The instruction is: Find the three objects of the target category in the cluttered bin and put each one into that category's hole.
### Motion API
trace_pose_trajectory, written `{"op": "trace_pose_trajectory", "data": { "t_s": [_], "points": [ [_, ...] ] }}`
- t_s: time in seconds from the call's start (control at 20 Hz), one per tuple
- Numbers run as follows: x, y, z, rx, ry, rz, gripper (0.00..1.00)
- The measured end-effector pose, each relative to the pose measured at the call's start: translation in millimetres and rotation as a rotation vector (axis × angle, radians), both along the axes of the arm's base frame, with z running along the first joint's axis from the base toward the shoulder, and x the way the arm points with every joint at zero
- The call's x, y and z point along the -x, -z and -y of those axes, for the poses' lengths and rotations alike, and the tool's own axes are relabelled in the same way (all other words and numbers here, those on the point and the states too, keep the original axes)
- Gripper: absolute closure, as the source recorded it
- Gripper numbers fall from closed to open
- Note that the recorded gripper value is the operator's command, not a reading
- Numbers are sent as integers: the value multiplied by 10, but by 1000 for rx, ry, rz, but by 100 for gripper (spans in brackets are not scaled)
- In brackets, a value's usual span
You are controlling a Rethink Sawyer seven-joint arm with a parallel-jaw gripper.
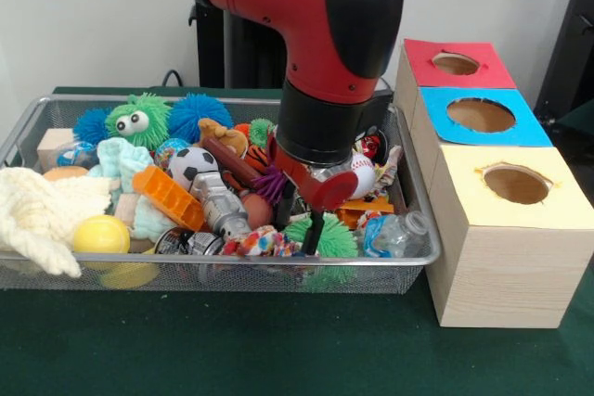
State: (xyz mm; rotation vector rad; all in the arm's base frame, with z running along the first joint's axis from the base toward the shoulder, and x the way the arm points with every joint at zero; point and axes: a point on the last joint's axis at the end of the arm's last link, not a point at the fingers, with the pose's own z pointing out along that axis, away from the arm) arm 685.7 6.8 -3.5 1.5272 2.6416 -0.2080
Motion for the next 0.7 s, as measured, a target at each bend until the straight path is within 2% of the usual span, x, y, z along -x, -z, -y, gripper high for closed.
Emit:
{"op": "trace_pose_trajectory", "data": {
  "t_s": [0.3,0.7],
  "points": [
    [3,-53,-79,-19,5,-19,0],
    [9,-46,-85,-23,9,-24,0]
  ]
}}
